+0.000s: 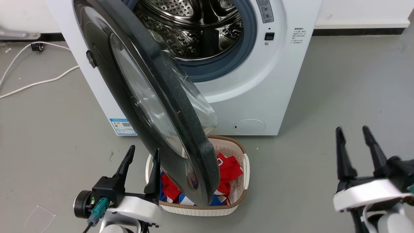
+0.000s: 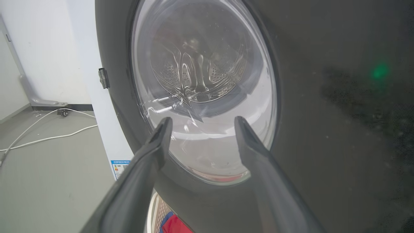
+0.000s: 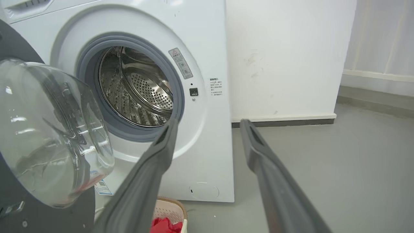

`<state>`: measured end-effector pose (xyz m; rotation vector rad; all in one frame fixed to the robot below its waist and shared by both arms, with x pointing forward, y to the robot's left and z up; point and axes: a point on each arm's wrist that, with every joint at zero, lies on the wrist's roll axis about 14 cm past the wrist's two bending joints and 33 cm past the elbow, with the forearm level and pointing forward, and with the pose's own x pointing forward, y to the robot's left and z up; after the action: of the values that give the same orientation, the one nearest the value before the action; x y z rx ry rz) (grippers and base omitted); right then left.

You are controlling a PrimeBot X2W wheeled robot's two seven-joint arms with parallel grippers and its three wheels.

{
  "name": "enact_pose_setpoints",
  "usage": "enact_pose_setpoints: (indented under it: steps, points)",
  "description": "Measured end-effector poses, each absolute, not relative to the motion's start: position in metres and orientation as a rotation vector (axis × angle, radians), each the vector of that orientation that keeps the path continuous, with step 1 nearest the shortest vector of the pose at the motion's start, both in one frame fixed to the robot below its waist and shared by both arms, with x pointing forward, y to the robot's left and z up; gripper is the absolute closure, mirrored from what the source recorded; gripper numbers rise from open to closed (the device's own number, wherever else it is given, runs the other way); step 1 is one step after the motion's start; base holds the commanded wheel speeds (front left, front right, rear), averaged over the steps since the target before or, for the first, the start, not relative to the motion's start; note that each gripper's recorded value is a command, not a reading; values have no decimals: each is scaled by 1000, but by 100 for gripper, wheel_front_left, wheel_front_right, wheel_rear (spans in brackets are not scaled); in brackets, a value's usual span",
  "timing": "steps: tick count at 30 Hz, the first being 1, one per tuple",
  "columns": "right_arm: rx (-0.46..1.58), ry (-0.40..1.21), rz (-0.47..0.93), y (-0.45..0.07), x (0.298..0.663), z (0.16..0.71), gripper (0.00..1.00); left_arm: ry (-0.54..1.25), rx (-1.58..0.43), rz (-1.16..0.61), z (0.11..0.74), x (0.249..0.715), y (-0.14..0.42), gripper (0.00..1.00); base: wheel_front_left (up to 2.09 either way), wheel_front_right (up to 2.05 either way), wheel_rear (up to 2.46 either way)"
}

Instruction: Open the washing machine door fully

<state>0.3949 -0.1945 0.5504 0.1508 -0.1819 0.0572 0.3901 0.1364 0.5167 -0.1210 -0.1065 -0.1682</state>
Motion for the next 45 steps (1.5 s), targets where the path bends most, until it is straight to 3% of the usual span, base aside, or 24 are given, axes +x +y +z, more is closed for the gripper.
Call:
enact_pose_setpoints:
  steps: [5,11,25,26,27,28,37,45]
  points:
    - [36,-102,104,-173,380,536,0,-112,-112,-163,518,388,139,0,0,0,0]
    - [35,-33,101,-171,368,515,0,-112,-110,-165,519,386,139,0,0,0,0]
    - [62,-27,85,-175,370,512,0,-89,-108,-179,511,384,135,0,0,0,0]
    - [62,-29,85,-175,371,513,0,-87,-108,-179,511,384,135,3,0,0,0]
    - [62,-30,83,-175,371,513,0,-85,-108,-179,510,384,135,58,0,0,0]
    - [62,-31,83,-175,371,513,0,-84,-108,-179,510,384,135,100,0,0,0]
    - [57,-25,90,-173,373,512,0,-89,-121,-162,511,388,141,100,0,0,0]
    - [56,-27,98,-170,376,513,0,-298,-101,-126,580,406,155,100,0,0,0]
